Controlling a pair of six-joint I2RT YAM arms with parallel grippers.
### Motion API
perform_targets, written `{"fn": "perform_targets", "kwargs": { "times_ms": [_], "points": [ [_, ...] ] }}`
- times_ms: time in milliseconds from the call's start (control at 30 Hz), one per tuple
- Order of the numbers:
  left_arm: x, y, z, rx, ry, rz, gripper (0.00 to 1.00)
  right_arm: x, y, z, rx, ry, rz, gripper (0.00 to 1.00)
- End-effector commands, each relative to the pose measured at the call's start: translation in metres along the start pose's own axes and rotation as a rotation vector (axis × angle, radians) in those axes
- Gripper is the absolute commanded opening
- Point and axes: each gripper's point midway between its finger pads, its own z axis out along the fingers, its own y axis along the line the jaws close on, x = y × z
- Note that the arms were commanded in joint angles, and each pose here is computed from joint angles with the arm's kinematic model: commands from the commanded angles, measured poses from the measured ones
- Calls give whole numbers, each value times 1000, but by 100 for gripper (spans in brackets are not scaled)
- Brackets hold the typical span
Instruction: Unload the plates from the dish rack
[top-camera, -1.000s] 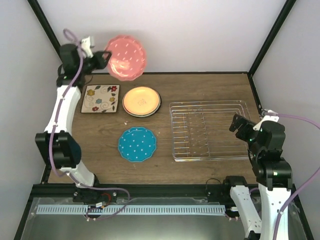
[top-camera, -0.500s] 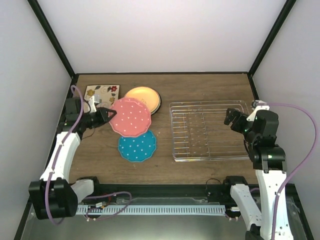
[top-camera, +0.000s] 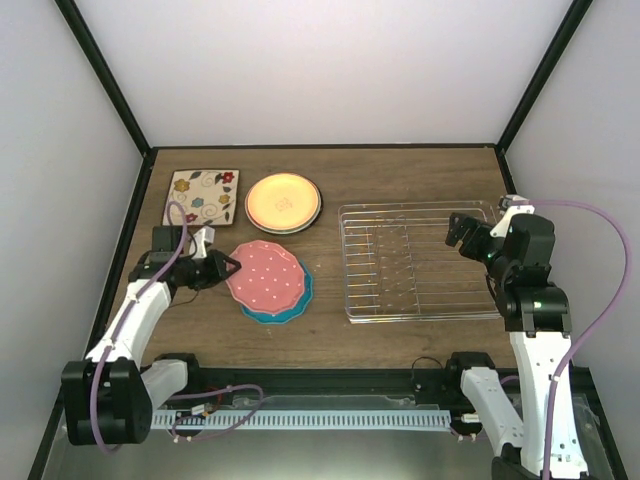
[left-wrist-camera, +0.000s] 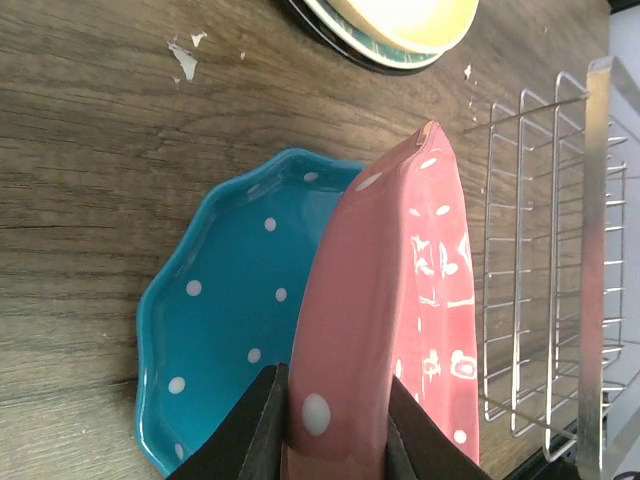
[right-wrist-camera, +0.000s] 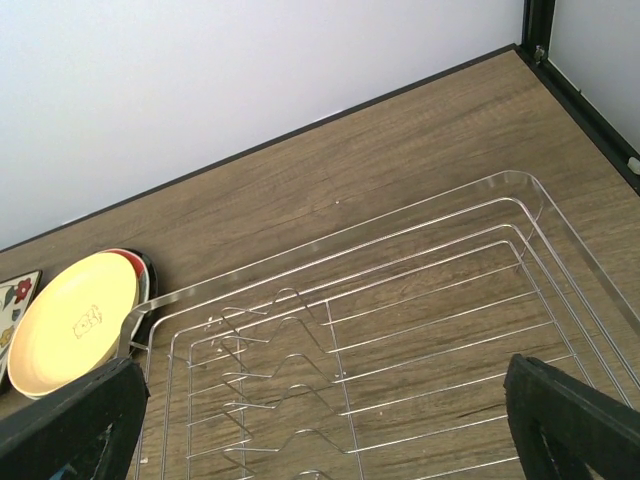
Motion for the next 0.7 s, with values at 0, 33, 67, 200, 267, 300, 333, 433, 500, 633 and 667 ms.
{"fn": "perform_targets", "kwargs": {
  "times_ms": [0,33,67,200,267,300,333,433,500,633,667],
  "points": [
    [-13,-23,3,75,-42,66,4,-10,6,-5,-18,-31,-23,100],
    [-12,-21,5,68,-37,63,4,-10,6,-6,-17,-33,-23,100],
    [-10,-20,7,63,-32,62,4,-11,5,-7,-14,-33,-23,100],
    [-5,-10,14,29,-16,45,4,-11,4,-10,-4,-36,-22,100],
    [-2,-5,16,15,-9,37,4,-10,3,-11,-2,-37,-21,100],
    [-1,-4,17,11,-6,35,4,-10,3,-11,-1,-38,-21,100],
    [0,-2,18,7,-2,33,4,-10,3,-11,0,-37,-21,100],
    [5,2,23,-3,19,27,4,-10,2,-12,1,-39,-18,100],
    [8,4,25,-10,32,25,4,-9,2,-12,2,-38,-16,100],
    [11,7,31,-20,51,23,11,-9,1,-12,5,-39,-13,100],
    [12,7,32,-21,57,23,16,-9,1,-12,6,-40,-12,100]
  ]
}}
